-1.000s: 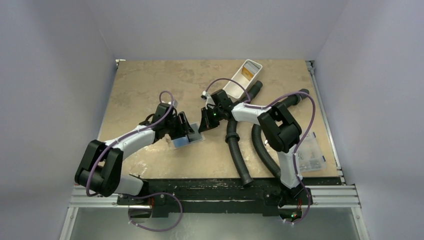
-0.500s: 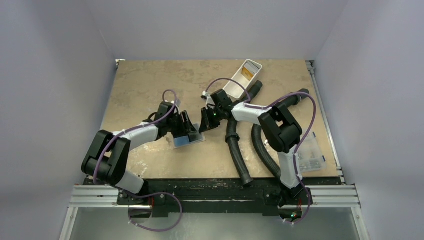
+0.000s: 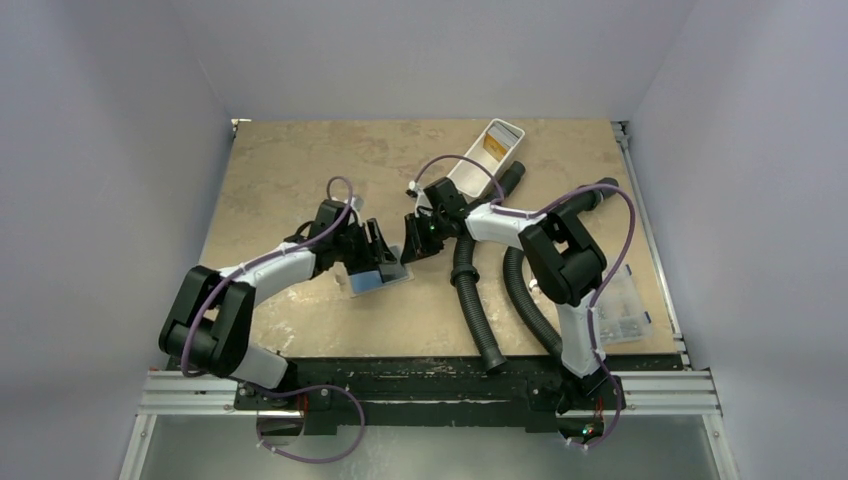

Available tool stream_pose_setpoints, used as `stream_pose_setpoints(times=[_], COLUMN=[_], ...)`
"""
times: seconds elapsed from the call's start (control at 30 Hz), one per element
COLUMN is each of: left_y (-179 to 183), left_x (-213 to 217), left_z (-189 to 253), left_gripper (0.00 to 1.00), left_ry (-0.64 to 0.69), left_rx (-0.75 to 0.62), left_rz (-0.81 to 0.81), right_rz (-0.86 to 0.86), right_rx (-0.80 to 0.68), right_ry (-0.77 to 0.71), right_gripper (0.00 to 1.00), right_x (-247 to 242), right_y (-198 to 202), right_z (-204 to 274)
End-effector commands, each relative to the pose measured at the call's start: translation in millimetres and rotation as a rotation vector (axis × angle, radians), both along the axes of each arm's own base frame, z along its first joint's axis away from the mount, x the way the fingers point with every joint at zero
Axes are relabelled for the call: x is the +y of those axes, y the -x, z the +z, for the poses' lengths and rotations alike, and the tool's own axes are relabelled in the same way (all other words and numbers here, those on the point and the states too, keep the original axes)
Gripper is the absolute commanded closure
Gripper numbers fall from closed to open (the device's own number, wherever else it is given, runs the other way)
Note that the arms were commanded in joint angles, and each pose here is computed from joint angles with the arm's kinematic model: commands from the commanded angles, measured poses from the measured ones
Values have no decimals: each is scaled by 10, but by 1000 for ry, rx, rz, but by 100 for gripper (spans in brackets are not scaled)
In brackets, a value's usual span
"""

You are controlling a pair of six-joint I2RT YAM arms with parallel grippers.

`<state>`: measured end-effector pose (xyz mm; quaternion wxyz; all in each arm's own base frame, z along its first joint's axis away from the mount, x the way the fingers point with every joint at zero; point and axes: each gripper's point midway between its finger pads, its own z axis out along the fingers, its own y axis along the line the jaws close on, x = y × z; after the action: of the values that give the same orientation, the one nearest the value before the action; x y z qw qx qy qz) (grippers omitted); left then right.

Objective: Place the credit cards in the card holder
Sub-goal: Insert the credit card into the card holder.

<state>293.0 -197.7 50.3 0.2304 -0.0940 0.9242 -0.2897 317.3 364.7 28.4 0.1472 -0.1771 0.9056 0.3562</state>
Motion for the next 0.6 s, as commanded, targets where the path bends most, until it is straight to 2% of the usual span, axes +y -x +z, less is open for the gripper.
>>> stream_pose_setpoints(times=[0.0, 0.13, 0.27, 0.37, 0.47, 0.57], left_y=[20, -54, -205, -308, -344, -386], left_x=[107, 382, 453, 403, 275, 248], left_z=[363, 706, 1045, 1179, 1230, 1241], left_gripper=[35, 26, 24, 23, 23, 23], left_ry=[6, -31, -88, -64, -14, -39], left_rx=[-18, -101, -222, -286, -316, -349], left_rz=[-52, -41, -68, -74, -132, -173], right_rz=[-42, -103, -189, -234, -308, -336], right_rx=[-125, -200, -322, -389, -536, -643], right_ry=[74, 144, 212, 261, 439, 676], right_gripper=[69, 51, 30, 23, 16, 13], right_x=[-126, -353, -678, -972, -1458, -1910], right_y=[-167, -369, -795, -1128, -1578, -1966], right_z=[369, 682, 1065, 1324, 1504, 1550])
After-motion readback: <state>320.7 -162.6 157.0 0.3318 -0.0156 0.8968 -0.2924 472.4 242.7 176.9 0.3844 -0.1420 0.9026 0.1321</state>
